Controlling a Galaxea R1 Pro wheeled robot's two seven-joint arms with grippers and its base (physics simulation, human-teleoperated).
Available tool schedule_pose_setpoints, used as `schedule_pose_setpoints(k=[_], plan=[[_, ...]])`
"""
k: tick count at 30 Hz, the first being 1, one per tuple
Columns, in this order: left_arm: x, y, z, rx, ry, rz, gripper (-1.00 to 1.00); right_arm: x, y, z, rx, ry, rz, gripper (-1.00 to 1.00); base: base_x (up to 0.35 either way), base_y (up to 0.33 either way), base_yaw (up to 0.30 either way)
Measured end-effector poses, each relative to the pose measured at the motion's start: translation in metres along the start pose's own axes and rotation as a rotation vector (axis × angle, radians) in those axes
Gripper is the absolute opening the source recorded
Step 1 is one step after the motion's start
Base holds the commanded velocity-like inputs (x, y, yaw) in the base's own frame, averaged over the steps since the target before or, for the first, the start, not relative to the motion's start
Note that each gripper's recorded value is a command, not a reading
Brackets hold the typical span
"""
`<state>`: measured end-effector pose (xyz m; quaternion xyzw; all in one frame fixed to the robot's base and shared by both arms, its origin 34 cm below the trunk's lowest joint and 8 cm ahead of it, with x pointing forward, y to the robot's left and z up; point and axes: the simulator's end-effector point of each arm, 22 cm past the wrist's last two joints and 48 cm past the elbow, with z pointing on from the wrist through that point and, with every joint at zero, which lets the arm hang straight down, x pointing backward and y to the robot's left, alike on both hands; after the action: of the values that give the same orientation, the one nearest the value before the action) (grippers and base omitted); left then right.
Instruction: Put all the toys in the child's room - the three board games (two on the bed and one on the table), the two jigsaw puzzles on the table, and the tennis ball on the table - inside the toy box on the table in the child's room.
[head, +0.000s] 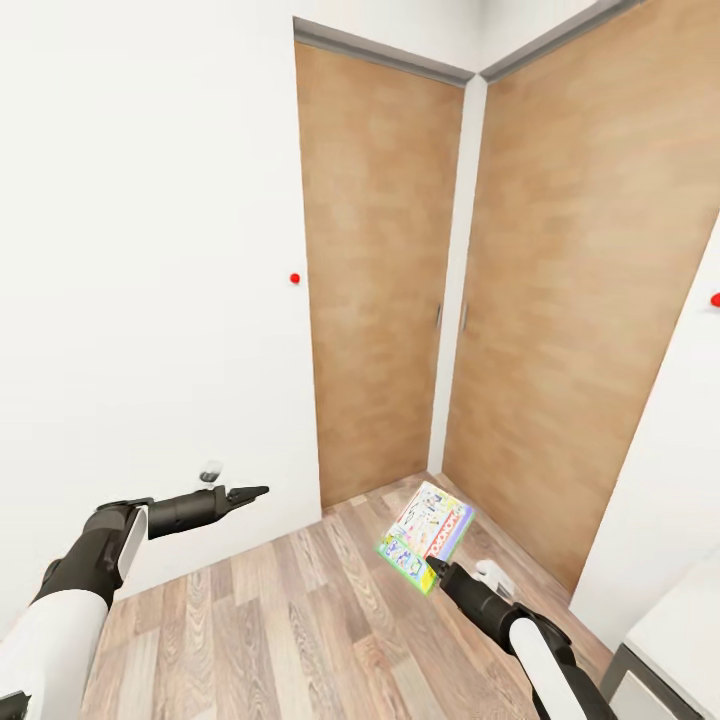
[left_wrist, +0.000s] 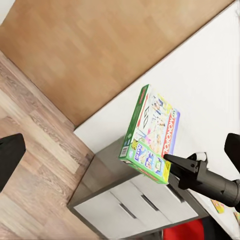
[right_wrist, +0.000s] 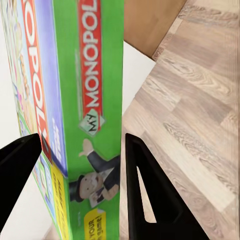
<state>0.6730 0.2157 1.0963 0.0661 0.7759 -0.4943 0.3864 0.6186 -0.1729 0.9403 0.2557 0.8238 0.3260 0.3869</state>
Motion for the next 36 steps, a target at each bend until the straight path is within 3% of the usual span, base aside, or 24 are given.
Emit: schedule_pose_setpoints(k=[8,36], plan=[[-0.0014,-0.0027,-0.0009,0.001,-0.002,0.005,1.00,-0.0014,0.0023,-0.0014,-0.004,-0.003,-0.002,-1.00,-0.125,0.044,-0.246],[-0.0046,-0.0083,-0.0023,0.005,-0.007,0.014,1.00,-0.0011,0.0021,-0.0028,-0.004,-0.003,0.004,-1.00,-0.002,0.001,-0.247]])
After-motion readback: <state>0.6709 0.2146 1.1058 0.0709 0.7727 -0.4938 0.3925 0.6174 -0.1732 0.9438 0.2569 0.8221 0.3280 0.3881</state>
